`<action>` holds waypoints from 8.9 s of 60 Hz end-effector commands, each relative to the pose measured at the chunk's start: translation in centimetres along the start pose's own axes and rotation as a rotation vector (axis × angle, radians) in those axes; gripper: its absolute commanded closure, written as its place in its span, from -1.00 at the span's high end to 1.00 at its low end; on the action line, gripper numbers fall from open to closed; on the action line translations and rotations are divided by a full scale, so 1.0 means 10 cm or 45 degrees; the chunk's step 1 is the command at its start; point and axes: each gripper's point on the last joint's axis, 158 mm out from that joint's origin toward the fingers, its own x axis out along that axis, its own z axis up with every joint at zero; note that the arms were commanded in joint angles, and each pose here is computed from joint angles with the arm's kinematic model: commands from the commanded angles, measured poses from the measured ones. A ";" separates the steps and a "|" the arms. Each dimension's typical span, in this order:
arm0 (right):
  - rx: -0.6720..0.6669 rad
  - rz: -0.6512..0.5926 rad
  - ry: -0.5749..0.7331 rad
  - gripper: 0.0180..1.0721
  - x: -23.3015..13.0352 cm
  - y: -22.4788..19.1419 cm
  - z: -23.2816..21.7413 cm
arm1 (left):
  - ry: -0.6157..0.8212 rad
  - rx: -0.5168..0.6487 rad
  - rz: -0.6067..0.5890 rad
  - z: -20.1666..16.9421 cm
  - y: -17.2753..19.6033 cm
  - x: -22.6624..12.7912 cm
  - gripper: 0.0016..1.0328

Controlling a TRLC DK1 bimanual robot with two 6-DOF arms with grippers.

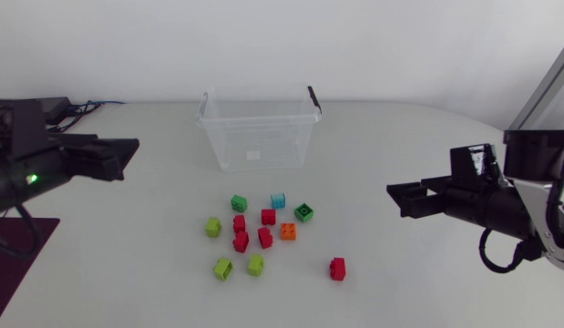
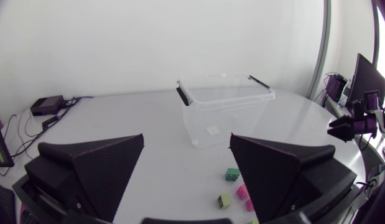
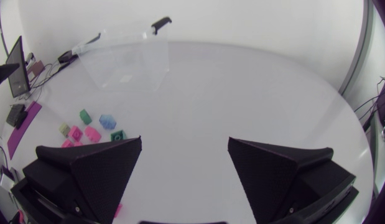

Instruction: Pick up the duplo bricks and place them in the container

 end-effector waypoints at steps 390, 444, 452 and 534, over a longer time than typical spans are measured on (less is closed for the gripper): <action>-0.781 0.486 0.093 0.88 0.43 1.85 0.52 | 0.253 0.355 -0.342 0.59 -0.67 2.60 0.91; -1.190 0.850 0.513 0.74 1.22 1.81 -0.89 | 0.754 0.774 -0.745 -1.32 -0.99 0.82 0.90; -1.199 0.876 0.580 0.44 1.28 1.80 -1.02 | 0.855 0.760 -0.680 -1.51 -1.07 0.99 0.90; -0.696 0.498 -0.207 -0.54 0.82 1.38 1.71 | 1.081 0.389 -0.289 -1.78 -1.15 1.69 -0.63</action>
